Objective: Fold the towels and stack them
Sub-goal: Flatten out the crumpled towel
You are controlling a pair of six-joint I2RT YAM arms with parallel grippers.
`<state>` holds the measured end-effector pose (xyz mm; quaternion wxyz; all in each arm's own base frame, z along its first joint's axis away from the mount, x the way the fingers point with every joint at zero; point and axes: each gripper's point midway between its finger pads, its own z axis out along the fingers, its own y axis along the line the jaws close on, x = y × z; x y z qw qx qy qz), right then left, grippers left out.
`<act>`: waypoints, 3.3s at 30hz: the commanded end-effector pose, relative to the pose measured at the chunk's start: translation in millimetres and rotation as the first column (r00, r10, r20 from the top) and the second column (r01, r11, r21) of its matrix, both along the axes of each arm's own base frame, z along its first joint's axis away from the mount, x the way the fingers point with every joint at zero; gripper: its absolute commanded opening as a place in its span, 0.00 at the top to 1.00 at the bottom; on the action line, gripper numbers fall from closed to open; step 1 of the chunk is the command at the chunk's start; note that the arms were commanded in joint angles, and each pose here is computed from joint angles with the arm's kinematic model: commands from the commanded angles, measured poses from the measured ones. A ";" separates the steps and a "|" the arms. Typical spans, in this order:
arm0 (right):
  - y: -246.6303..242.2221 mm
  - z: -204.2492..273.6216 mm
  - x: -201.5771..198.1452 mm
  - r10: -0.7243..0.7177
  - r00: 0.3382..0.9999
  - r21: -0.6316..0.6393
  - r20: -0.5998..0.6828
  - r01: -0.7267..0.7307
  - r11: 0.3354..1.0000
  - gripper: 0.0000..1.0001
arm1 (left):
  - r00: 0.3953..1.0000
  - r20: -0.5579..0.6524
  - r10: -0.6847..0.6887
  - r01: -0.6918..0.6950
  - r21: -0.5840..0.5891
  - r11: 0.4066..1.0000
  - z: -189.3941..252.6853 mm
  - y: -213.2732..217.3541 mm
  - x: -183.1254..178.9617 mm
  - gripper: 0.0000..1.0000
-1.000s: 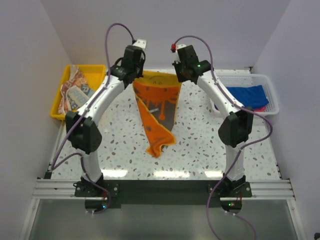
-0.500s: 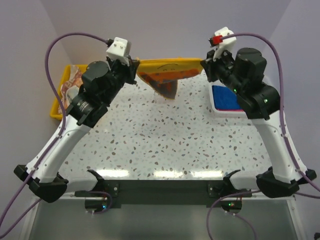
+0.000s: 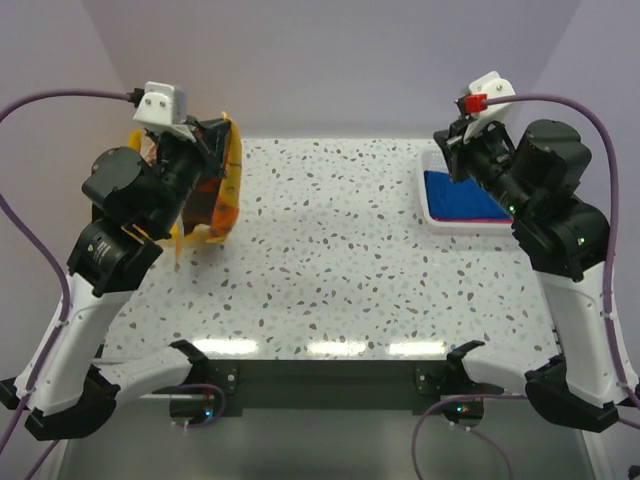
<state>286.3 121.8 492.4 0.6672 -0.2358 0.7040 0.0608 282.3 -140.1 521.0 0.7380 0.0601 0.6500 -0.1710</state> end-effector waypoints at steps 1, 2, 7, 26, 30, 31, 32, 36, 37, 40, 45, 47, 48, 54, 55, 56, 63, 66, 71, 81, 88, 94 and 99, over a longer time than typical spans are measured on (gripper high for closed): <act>30.2 -29.7 20.1 0.088 0.991 0.016 -0.102 -0.087 0.996 0.99 | 0.993 -0.114 0.034 -0.025 0.077 0.997 -37.3 -9.4 22.7 1.00; 41.7 -57.1 27.2 0.111 0.979 0.042 -0.173 -0.105 0.994 0.92 | 0.992 -0.125 0.025 -0.014 0.091 0.996 -43.2 -13.5 25.8 1.00; 94.8 -131.0 42.2 0.291 0.910 0.208 -0.294 -0.237 0.949 0.60 | 0.972 -0.218 -0.088 0.119 0.134 0.984 -79.8 -49.0 36.7 1.00; 105.9 -326.2 63.4 0.200 0.717 0.105 -0.667 -0.176 0.979 0.43 | 0.678 -0.735 -0.011 0.216 0.184 0.959 -363.4 -54.7 -15.2 1.00; 120.4 -354.6 59.3 0.273 0.622 0.104 -0.733 -0.294 0.950 0.41 | 0.622 -0.783 -0.010 0.209 0.153 0.966 -401.5 -51.3 -30.1 1.00; 122.6 -366.7 64.5 0.268 0.606 0.092 -0.749 -0.305 0.948 0.41 | 0.607 -0.795 -0.002 0.208 0.156 0.966 -411.3 -48.7 -34.3 1.00; 123.6 -371.7 64.9 0.268 0.592 0.091 -0.760 -0.312 0.946 0.40 | 0.602 -0.799 -0.004 0.205 0.150 0.967 -414.6 -48.5 -35.9 1.00; 135.4 -389.4 66.4 0.303 0.535 0.105 -0.788 -0.369 0.923 0.41 | 0.578 -0.816 0.009 0.192 0.147 0.970 -432.7 -43.5 -43.4 1.00; 142.1 -387.3 65.4 0.337 0.519 0.127 -0.785 -0.399 0.908 0.41 | 0.570 -0.821 0.016 0.192 0.152 0.969 -436.8 -42.2 -45.5 1.00; 153.1 -397.8 56.1 0.361 0.474 0.138 -0.803 -0.442 0.887 0.42 | 0.560 -0.829 0.018 0.196 0.153 0.969 -442.1 -42.2 -46.6 1.00; 162.2 -409.9 40.9 0.386 0.400 0.178 -0.831 -0.467 0.866 0.42 | 0.567 -0.824 0.019 0.191 0.154 0.970 -440.8 -41.8 -45.4 1.00; 163.9 -415.7 35.7 0.376 0.378 0.175 -0.846 -0.471 0.865 0.42 | 0.565 -0.825 0.020 0.193 0.156 0.969 -442.0 -42.0 -45.8 1.00; 164.6 -417.8 34.9 0.372 0.370 0.173 -0.851 -0.472 0.864 0.42 | 0.566 -0.824 0.021 0.193 0.157 0.969 -442.0 -41.6 -45.5 1.00; 169.0 -437.6 27.7 0.333 0.328 0.151 -0.884 -0.475 0.867 0.43 | 0.572 -0.820 0.025 0.189 0.162 0.969 -440.4 -40.9 -43.9 1.00; 169.3 -440.2 26.4 0.328 0.320 0.148 -0.889 -0.478 0.866 0.44 | 0.573 -0.819 0.026 0.187 0.161 0.969 -440.2 -41.0 -43.5 1.00; 169.9 -441.1 24.0 0.326 0.313 0.146 -0.892 -0.483 0.863 0.45 | 0.573 -0.819 0.025 0.188 0.161 0.969 -440.2 -41.3 -43.8 1.00; 173.1 -421.4 25.3 0.348 0.355 0.142 -0.867 -0.495 0.857 0.81 | 0.583 -0.811 0.048 0.174 0.183 0.968 -437.7 -37.4 -40.6 1.00; 170.4 -407.5 30.1 0.342 0.398 0.114 -0.851 -0.496 0.861 0.82 | 0.596 -0.800 0.065 0.158 0.196 0.968 -432.4 -35.6 -36.2 1.00; 166.8 -391.4 36.1 0.333 0.451 0.085 -0.828 -0.485 0.870 0.79 | 0.610 -0.785 0.110 0.122 0.230 0.966 -426.8 -29.6 -29.4 1.00; 175.3 -403.4 25.9 0.347 0.402 0.117 -0.847 -0.496 0.860 0.72 | 0.597 -0.798 0.082 0.144 0.207 0.968 -430.6 -34.5 -32.9 1.00; 150.5 -425.0 41.8 0.149 0.468 -0.043 -0.871 -0.375 0.926 0.63 | 0.599 -0.796 0.083 0.141 0.207 0.968 -430.0 -33.7 -33.2 1.00; 151.0 -434.8 36.8 0.143 0.436 -0.029 -0.889 -0.365 0.931 0.57 | 0.595 -0.799 0.086 0.141 0.209 0.968 -432.6 -32.9 -34.3 1.00; 158.3 -443.8 27.8 0.178 0.380 0.018 -0.908 -0.388 0.921 0.59 | 0.594 -0.801 0.079 0.146 0.203 0.968 -432.8 -34.2 -34.8 1.00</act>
